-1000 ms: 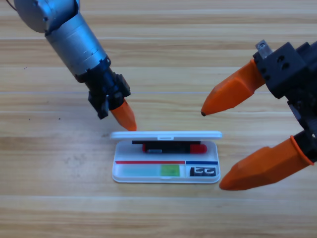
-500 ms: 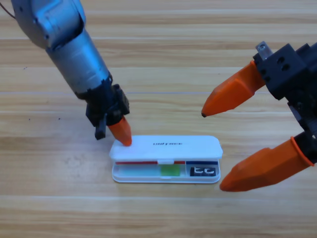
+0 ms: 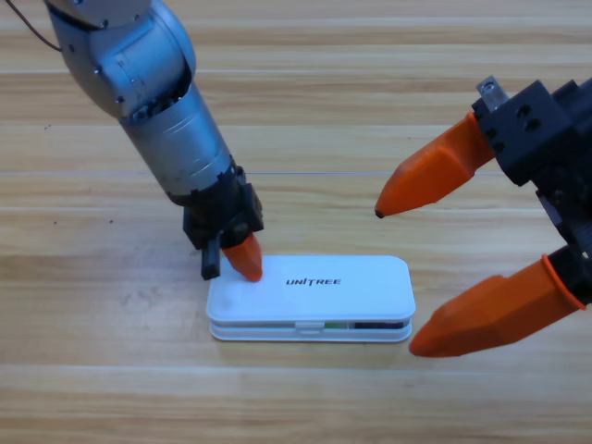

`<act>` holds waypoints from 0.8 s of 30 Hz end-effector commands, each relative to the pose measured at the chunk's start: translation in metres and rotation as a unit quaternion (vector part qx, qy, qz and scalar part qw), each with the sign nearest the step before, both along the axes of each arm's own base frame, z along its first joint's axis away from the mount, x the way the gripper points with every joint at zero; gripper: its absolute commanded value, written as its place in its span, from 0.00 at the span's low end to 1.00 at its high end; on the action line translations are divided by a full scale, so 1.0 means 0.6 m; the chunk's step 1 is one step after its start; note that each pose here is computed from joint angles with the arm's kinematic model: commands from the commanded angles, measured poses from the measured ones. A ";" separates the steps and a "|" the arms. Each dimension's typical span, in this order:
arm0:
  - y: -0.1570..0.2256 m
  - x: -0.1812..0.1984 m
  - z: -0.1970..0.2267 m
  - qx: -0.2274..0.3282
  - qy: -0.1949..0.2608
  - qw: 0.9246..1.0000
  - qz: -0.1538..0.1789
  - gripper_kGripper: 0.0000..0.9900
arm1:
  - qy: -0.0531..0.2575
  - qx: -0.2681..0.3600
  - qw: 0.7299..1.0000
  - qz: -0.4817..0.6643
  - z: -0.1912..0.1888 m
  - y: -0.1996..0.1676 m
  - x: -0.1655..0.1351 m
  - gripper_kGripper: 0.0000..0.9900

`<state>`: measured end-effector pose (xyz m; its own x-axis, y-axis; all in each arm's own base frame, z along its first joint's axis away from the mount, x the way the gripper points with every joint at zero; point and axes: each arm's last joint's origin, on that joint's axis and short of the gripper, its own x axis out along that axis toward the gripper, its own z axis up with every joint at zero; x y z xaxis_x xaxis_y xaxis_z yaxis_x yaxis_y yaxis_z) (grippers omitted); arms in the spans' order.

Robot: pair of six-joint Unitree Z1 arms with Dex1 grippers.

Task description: Clean up eraser and pencils

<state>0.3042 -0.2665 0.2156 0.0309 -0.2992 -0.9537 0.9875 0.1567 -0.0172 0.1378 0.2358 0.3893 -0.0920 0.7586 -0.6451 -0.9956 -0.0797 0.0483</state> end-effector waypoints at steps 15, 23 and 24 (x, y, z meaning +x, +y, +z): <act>-0.014 -0.043 -0.113 0.033 0.032 0.998 -0.034 0.00 | 0.012 0.008 1.000 0.010 -0.001 -0.011 -0.016 0.98; -0.005 -0.052 -0.081 0.021 0.013 0.999 -0.037 0.00 | 0.014 0.008 1.000 0.010 -0.002 -0.009 -0.015 0.98; -0.004 -0.053 -0.049 0.012 0.001 0.999 -0.035 0.00 | 0.014 0.008 1.000 0.009 -0.002 -0.009 -0.015 0.98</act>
